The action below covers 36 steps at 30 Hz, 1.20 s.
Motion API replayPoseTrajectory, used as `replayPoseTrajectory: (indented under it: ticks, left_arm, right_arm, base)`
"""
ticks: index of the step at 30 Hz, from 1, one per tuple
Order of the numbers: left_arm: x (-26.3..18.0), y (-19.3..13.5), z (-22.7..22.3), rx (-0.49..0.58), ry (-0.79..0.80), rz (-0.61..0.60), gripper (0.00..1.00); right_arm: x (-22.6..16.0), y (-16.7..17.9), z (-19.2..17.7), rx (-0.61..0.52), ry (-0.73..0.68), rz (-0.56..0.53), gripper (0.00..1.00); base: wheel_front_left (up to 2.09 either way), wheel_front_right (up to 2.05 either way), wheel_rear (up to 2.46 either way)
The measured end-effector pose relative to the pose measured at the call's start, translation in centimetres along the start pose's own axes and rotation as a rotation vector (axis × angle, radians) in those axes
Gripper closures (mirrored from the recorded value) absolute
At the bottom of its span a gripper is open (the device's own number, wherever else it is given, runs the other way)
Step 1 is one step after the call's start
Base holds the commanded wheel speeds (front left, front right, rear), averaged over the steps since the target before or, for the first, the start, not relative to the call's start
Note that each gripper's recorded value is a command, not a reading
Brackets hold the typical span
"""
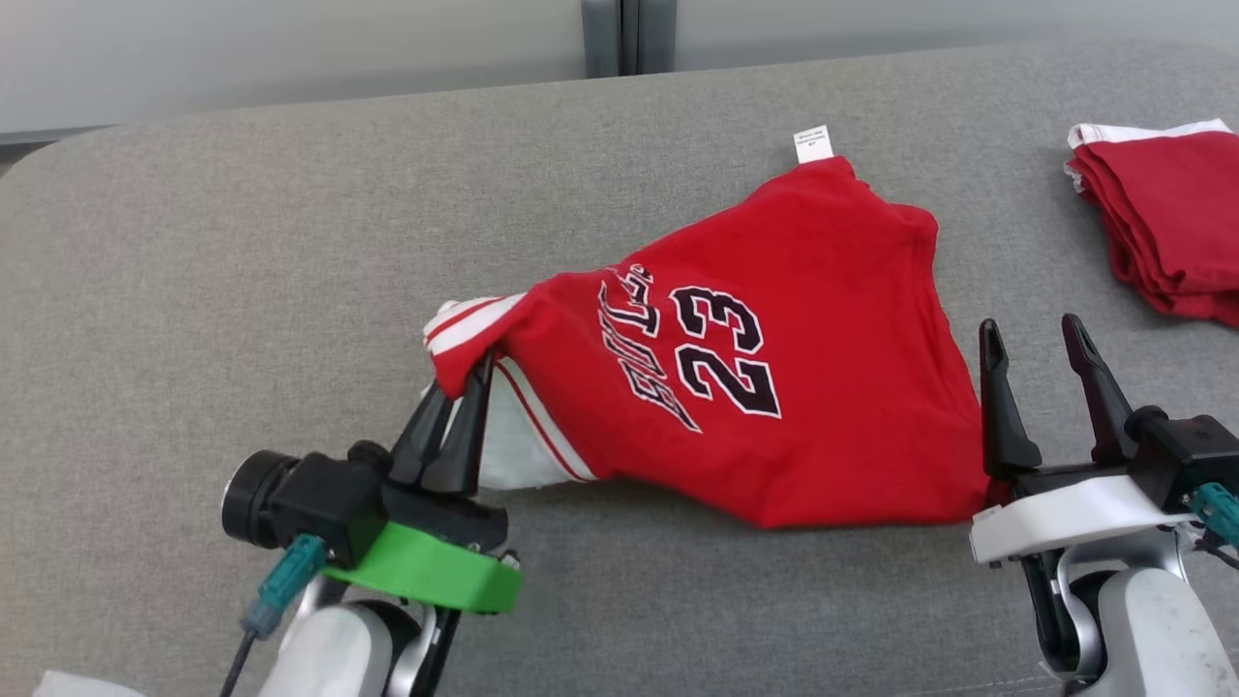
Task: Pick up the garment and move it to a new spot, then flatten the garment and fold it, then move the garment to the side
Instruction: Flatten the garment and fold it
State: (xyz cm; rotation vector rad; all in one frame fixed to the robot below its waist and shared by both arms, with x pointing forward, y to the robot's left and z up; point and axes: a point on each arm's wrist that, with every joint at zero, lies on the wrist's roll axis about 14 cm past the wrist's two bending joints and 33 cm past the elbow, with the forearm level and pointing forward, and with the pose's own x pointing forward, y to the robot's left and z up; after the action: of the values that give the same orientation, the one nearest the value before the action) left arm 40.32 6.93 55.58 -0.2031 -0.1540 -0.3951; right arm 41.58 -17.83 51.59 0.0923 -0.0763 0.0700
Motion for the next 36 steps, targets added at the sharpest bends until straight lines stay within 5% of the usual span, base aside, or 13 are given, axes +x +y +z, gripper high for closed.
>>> replayPoseTrajectory:
  ticks: [10, 25, 26, 27, 28, 36]
  left_arm:
    - [5.4, 6.9, -5.9, 0.042, 0.154, 0.116, 1.00]
    - [13.0, 9.5, -15.3, 0.004, 0.305, 0.168, 1.00]
    - [13.1, 9.5, -15.6, 0.002, 0.311, 0.168, 0.64]
    - [13.1, 9.4, -15.9, -0.002, 0.318, 0.167, 0.11]
    - [13.1, 9.4, -16.1, -0.006, 0.321, 0.167, 0.00]
    - [12.1, 9.7, -12.6, -0.022, 0.223, 0.176, 0.00]
  right_arm:
    - [0.7, -2.5, -0.7, -0.022, 0.006, -0.064, 0.00]
    - [-0.9, -7.7, -4.0, -0.069, 0.096, -0.208, 0.00]
    - [-1.0, -7.8, -4.1, -0.071, 0.102, -0.214, 0.00]
    - [-1.1, -8.0, -4.3, -0.073, 0.107, -0.219, 0.00]
    - [-1.2, -8.1, -4.5, -0.072, 0.111, -0.221, 0.00]
    - [-1.4, -8.1, -4.2, -0.075, 0.113, -0.223, 0.00]
  base:
    - [0.00, 0.00, 0.00]
    - [0.00, 0.00, 0.00]
    - [0.00, 0.00, 0.00]
    - [0.00, 0.00, 0.00]
    - [0.00, 0.00, 0.00]
    - [0.00, 0.00, 0.00]
